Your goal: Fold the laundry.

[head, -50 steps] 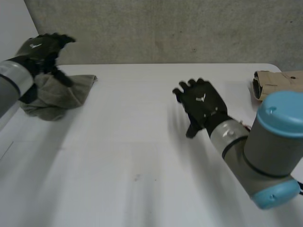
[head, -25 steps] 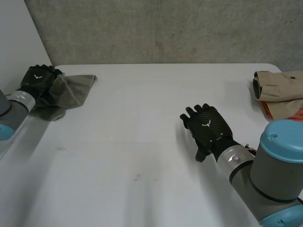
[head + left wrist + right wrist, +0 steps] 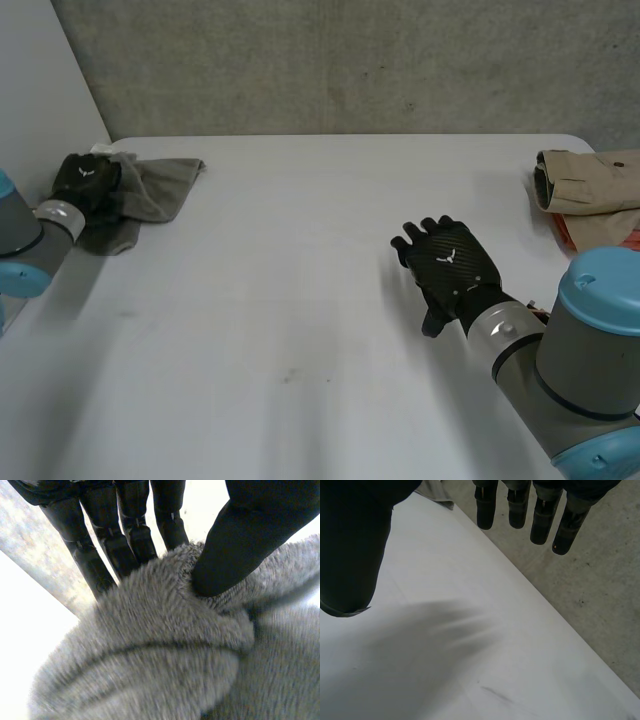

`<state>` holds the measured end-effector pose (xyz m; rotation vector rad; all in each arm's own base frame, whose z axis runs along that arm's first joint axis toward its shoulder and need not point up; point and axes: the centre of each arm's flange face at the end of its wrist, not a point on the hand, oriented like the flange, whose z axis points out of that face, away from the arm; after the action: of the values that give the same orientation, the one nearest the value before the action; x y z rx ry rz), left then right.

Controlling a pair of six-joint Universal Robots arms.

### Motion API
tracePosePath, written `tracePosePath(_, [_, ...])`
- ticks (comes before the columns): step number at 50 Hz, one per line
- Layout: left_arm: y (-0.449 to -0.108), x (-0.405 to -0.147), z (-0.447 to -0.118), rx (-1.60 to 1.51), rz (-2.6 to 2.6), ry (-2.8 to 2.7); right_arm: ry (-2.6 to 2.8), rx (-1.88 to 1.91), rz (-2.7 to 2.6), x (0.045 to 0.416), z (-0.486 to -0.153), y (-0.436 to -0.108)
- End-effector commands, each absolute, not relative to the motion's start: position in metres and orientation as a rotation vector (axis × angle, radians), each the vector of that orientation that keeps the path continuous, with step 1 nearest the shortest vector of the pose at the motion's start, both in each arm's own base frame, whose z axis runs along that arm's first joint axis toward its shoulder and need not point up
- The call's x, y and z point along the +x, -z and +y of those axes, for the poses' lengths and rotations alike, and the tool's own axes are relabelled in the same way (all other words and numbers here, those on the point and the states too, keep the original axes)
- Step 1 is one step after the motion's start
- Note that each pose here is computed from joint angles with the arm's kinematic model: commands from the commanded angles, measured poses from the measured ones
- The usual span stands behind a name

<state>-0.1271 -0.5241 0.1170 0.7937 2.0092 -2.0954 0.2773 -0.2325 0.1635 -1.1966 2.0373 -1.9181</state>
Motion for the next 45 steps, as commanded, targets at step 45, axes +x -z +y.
tracePosePath(45, [-0.205, -0.288, -0.293, 1.062, 2.578, 2.125, 2.037, -1.078, 2.1, 0.244, -0.27, -0.189])
